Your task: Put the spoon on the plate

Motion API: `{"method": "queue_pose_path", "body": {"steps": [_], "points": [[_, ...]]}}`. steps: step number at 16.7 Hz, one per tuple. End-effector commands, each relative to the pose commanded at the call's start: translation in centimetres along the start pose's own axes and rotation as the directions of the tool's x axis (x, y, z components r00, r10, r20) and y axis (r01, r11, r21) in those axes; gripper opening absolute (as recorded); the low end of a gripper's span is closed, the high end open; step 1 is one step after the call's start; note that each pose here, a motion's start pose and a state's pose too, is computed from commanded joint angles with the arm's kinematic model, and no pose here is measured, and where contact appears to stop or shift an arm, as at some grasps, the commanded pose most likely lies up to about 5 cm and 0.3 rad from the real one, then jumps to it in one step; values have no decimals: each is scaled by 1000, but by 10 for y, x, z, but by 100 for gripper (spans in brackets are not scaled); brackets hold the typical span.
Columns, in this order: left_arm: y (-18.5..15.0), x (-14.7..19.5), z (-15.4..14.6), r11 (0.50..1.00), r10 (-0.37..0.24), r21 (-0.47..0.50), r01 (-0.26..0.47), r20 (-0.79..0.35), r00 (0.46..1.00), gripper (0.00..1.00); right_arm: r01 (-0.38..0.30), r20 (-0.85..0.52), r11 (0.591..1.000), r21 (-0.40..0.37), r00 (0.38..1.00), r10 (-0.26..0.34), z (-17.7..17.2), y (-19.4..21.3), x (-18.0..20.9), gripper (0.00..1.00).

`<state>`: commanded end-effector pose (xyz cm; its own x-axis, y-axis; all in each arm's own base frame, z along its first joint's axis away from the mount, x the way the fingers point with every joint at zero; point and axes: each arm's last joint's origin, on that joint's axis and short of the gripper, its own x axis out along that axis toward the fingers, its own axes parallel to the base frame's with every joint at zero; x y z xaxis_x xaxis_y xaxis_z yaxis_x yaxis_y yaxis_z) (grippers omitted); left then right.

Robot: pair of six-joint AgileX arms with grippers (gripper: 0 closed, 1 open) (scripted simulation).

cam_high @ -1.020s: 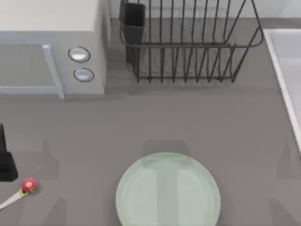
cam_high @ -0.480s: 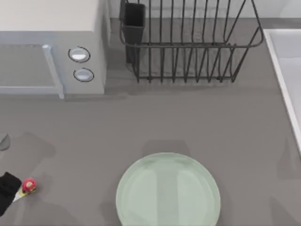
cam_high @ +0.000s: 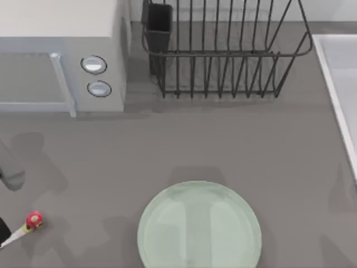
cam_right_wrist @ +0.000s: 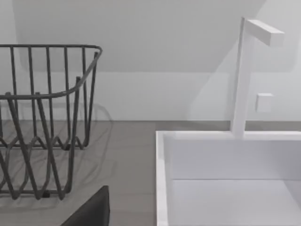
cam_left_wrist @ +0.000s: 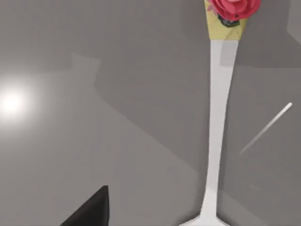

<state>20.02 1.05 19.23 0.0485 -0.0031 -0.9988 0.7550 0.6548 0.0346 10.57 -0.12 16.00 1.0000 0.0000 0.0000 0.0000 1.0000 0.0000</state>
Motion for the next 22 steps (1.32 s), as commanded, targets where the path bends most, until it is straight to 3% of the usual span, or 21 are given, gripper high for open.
{"method": "queue_pose_path", "body": {"steps": [2,9,18,22], "points": [[4,0,3,999,-32,25,32,-26,999,100,0,0,1000,0,1000,0,0,0,0,100],[4,5,3,999,-36,30,36,-29,999,100,0,0,1000,0,1000,0,0,0,0,100],[4,89,3,999,-28,28,29,-23,999,100,0,0,1000,0,1000,0,0,0,0,100],[1,100,0,999,-35,28,36,-28,999,100,0,0,1000,0,1000,0,0,0,0,100]]}}
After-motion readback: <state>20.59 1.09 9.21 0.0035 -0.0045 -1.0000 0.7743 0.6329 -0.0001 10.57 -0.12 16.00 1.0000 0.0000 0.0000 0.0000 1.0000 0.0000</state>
